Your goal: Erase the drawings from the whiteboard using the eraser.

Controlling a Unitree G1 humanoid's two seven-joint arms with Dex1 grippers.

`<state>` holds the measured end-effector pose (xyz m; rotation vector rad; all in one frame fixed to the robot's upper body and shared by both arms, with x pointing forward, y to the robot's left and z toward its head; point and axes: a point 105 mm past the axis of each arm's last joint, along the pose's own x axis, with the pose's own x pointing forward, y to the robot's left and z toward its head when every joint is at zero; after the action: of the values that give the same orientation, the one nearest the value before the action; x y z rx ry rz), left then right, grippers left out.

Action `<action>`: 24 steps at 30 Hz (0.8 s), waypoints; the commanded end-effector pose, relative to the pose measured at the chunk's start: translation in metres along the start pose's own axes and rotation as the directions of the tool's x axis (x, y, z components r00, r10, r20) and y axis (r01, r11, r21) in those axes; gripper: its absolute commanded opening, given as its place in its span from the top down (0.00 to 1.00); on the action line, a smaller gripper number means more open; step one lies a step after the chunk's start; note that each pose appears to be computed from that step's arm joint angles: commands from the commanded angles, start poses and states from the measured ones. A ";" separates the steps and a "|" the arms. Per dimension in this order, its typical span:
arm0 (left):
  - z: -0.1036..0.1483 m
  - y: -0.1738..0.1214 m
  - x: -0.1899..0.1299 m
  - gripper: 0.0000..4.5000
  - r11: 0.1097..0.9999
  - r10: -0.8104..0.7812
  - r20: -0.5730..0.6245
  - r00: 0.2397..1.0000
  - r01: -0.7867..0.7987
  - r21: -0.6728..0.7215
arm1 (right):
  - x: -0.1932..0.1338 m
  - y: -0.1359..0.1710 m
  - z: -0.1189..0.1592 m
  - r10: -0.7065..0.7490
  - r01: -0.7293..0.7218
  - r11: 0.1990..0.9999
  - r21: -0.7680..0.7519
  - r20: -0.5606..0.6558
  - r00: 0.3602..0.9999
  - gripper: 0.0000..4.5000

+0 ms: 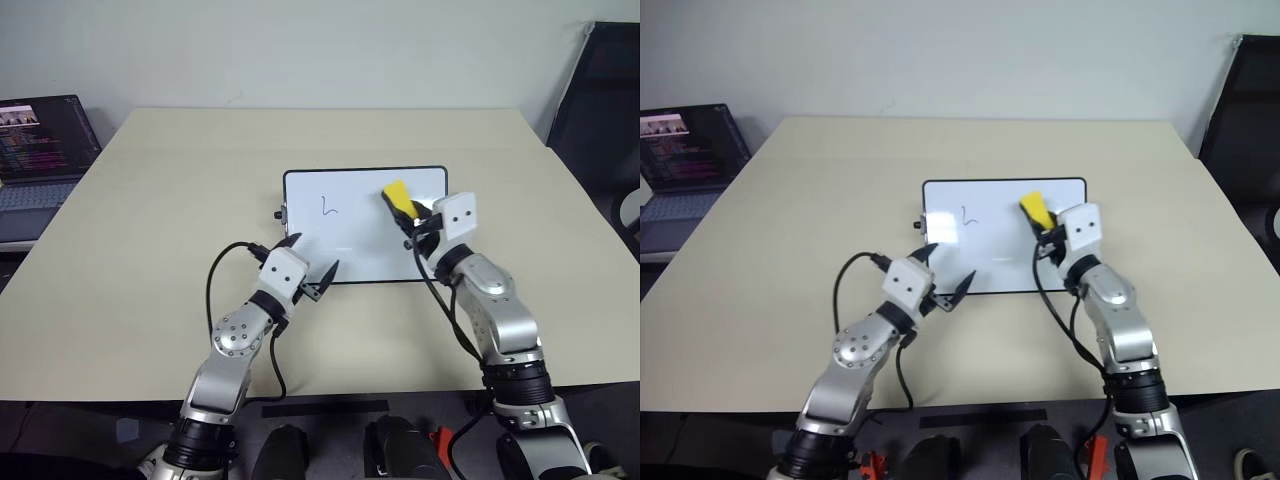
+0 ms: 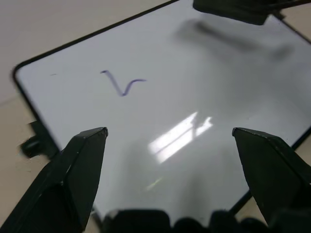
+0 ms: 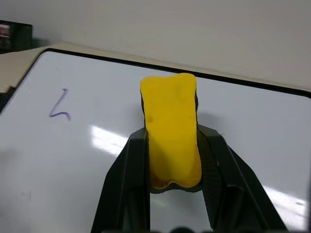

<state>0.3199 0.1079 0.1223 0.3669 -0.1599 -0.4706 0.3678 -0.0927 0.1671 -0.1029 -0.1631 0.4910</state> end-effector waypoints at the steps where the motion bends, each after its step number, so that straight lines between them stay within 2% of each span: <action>1: 0.010 0.011 -0.006 0.00 0.997 0.075 0.030 0.997 -0.075 0.004 | 0.015 0.017 0.020 0.063 -0.061 0.998 -0.020 0.077 0.995 0.78; 13: 0.011 0.012 -0.003 0.00 0.997 0.076 0.041 0.996 -0.076 -0.009 | 0.059 0.042 0.008 0.169 -0.164 0.983 -0.078 0.064 0.984 0.78; 19: 0.011 0.016 -0.003 0.00 0.997 0.078 0.040 0.996 -0.078 -0.001 | 0.057 0.049 -0.021 0.178 -0.181 0.978 -0.106 -0.042 0.983 0.78; 24: 0.012 0.017 -0.006 0.00 0.996 0.093 0.044 0.995 -0.093 -0.009 | 0.047 0.081 -0.026 0.297 -0.301 0.946 -0.117 -0.046 0.954 0.78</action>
<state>0.3220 0.1203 0.1244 0.3528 -0.1572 -0.3989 0.3833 -0.0106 0.1397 -0.2322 -0.1541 0.7362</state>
